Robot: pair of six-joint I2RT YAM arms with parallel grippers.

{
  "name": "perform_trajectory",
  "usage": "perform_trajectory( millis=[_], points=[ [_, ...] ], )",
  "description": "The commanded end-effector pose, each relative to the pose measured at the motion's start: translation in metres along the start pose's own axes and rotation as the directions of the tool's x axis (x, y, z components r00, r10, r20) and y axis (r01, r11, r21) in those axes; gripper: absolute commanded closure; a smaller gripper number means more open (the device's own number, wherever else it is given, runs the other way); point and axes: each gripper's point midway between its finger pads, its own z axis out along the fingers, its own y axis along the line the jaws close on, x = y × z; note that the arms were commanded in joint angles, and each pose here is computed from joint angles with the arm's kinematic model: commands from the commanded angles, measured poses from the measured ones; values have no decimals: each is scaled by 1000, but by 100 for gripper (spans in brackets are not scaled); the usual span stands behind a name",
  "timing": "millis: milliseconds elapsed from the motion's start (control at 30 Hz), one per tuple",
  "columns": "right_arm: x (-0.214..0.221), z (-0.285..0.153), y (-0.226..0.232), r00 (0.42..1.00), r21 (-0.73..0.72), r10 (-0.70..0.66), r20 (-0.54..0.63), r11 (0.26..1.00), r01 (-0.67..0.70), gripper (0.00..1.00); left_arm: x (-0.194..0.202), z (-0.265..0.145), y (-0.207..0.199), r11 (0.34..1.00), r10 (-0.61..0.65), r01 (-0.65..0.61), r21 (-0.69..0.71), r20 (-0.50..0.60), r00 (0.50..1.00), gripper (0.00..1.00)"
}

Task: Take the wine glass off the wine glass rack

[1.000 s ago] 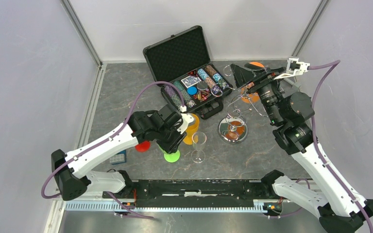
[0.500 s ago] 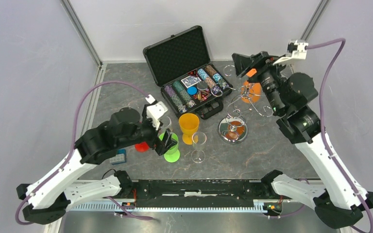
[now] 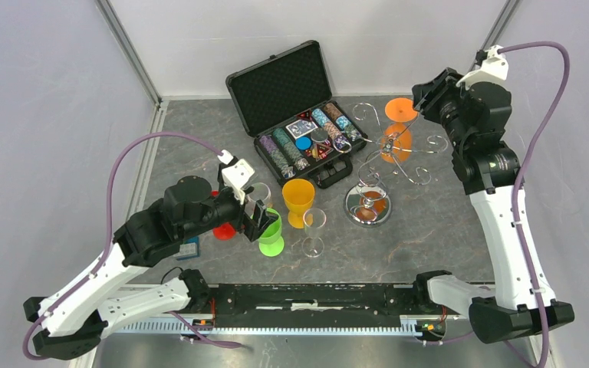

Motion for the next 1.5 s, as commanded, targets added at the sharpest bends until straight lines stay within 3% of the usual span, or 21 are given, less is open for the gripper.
perform_trajectory(
  millis=[0, 100, 233, 367, 567, 1133, 1467],
  points=[
    [17, 0, 3, 996, -59, 56, -64, 997, -59, 53, -11, 0, 2, 999, 39, -38, -10, 55, 998, 0],
    [26, 2, -4, 993, -45, 81, -81, 995, -85, 54, -10, 0, 2, 999, 44, -44, -9, 53, 998, 0],
    [33, 2, -15, 993, -8, 90, -76, 996, -91, 41, -10, 0, 3, 999, 49, -49, -10, 53, 997, 0],
    [37, 4, -18, 992, -7, 93, -83, 996, -94, 41, -9, 0, 3, 999, 53, -52, -12, 53, 997, 0],
    [48, 7, -14, 986, -42, 126, -111, 990, -131, 51, -9, -1, 5, 998, 53, -52, -20, 55, 997, 0],
    [57, 9, -6, 957, -85, 271, -103, 956, -280, 58, -11, -5, 4, 998, 60, -59, -13, 74, 996, 0],
    [59, 10, -13, 920, -73, 390, -49, 917, -393, 74, -9, -5, 0, 998, 66, -67, 13, 74, 995, 0]
  ],
)
